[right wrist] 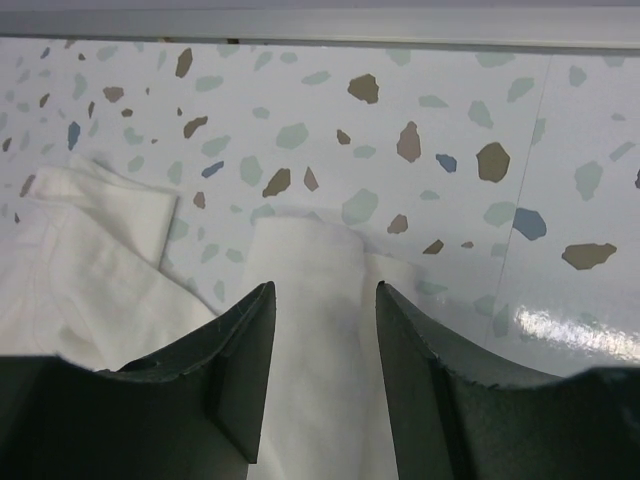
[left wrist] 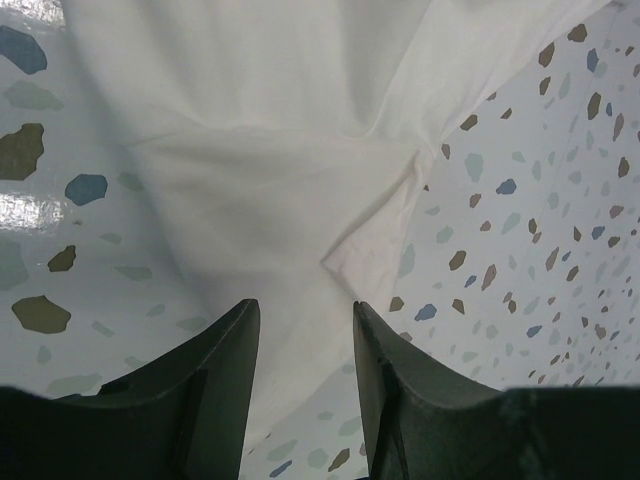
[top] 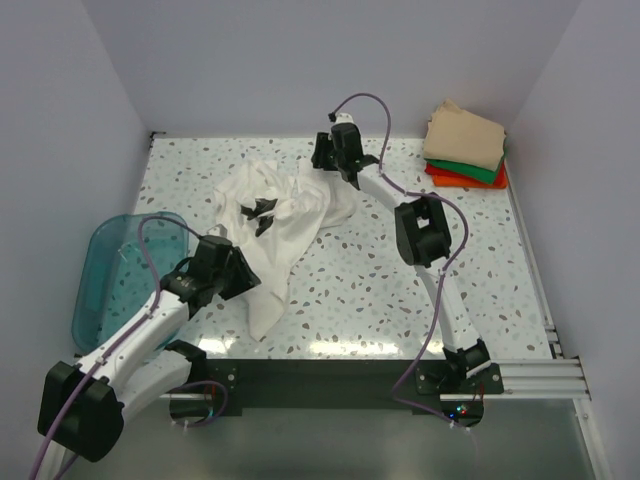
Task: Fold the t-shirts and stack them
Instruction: Flatten the tshirt out
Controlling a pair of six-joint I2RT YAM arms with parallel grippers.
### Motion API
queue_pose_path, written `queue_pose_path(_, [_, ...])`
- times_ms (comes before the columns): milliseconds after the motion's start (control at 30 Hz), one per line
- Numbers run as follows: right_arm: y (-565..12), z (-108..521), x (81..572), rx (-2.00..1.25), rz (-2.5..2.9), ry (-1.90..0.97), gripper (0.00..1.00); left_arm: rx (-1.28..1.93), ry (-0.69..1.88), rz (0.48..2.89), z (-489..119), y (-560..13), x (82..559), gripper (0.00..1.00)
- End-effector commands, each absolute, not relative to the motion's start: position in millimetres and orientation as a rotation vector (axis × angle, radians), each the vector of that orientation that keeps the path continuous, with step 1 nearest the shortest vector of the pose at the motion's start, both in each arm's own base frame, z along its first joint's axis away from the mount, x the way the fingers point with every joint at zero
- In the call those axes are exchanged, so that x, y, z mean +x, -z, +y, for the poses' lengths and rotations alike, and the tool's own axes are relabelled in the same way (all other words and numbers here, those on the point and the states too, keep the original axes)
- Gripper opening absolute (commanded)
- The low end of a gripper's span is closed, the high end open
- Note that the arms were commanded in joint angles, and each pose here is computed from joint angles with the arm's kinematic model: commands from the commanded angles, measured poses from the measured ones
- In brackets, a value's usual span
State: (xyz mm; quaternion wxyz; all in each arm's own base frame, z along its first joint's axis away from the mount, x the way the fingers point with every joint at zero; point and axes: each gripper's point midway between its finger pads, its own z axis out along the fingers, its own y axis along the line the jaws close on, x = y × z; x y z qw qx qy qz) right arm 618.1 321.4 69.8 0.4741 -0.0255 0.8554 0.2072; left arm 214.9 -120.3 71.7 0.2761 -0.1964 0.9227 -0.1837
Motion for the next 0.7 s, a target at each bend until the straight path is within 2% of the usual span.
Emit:
queue_pose_path(0, [-123.2, 328.6, 631.6, -0.082, 1.974, -0.513, 0.49, -0.532, 0.512, 2.471, -123.8, -72.0, 216.7, 0.47])
queue_pose_path(500, [-83.5, 330.7, 624.8, -0.079, 2.053, -0.525, 0.49, -0.542, 0.513, 2.476, -123.2, -69.1, 214.4, 0.48])
queue_pose_path(667, [-73.1, 333.1, 622.3, -0.073, 2.076, -0.536, 0.49, -0.561, 0.522, 2.473, -123.1, -68.3, 211.9, 0.53])
